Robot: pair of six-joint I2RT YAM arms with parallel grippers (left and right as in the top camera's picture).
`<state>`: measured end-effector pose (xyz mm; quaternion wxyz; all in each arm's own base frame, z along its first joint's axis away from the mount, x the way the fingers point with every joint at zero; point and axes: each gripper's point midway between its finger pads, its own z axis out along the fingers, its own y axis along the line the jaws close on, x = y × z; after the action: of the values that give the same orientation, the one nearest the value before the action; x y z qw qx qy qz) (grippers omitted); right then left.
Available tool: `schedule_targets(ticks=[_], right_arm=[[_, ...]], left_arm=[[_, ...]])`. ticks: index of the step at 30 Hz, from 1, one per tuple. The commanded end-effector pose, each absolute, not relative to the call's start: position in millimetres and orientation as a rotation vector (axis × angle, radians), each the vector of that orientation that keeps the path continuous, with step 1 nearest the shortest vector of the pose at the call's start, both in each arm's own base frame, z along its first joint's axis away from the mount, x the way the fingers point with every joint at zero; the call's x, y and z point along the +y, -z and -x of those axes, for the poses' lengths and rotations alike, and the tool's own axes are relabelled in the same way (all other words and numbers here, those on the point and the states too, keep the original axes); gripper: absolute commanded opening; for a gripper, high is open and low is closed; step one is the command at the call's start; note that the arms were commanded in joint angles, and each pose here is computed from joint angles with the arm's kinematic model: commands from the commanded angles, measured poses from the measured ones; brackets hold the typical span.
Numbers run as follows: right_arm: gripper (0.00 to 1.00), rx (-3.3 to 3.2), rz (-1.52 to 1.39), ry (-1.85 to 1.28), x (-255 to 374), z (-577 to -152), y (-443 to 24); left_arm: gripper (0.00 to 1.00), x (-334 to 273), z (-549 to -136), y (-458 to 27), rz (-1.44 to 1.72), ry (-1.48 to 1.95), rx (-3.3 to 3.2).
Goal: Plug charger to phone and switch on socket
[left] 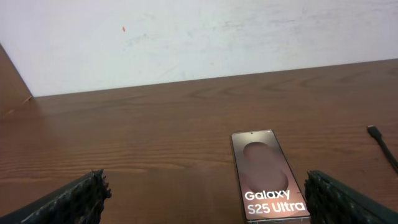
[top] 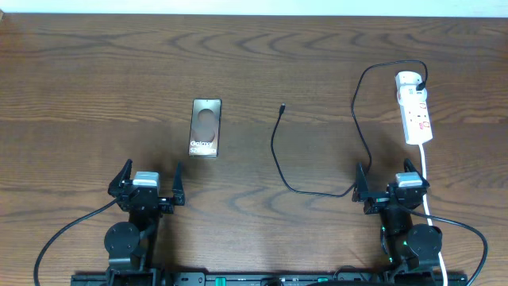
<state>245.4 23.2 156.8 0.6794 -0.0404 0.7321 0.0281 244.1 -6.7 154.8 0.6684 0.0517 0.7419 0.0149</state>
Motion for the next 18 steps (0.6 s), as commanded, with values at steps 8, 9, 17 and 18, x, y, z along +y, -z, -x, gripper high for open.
schedule_targets(ticks=[8, 9, 17, 18], right_arm=[[0.99, 1.644, 0.101, -0.071, 25.9, -244.9, -156.3], [0.99, 1.644, 0.101, -0.071, 25.9, -244.9, -156.3], [0.99, 1.644, 0.101, -0.071, 25.9, -244.9, -156.3], [0.99, 1.644, 0.101, -0.071, 25.9, -244.9, -156.3]], left_arm=[[0.98, 1.8, -244.2, -138.6, -0.093, -0.081, 1.716], [0.98, 1.8, -244.2, -138.6, -0.093, -0.081, 1.716], [0.98, -0.2, -244.3, -138.8, -0.101, -0.071, 1.714], [0.98, -0.3, -244.3, -138.8, -0.101, -0.07, 1.714]])
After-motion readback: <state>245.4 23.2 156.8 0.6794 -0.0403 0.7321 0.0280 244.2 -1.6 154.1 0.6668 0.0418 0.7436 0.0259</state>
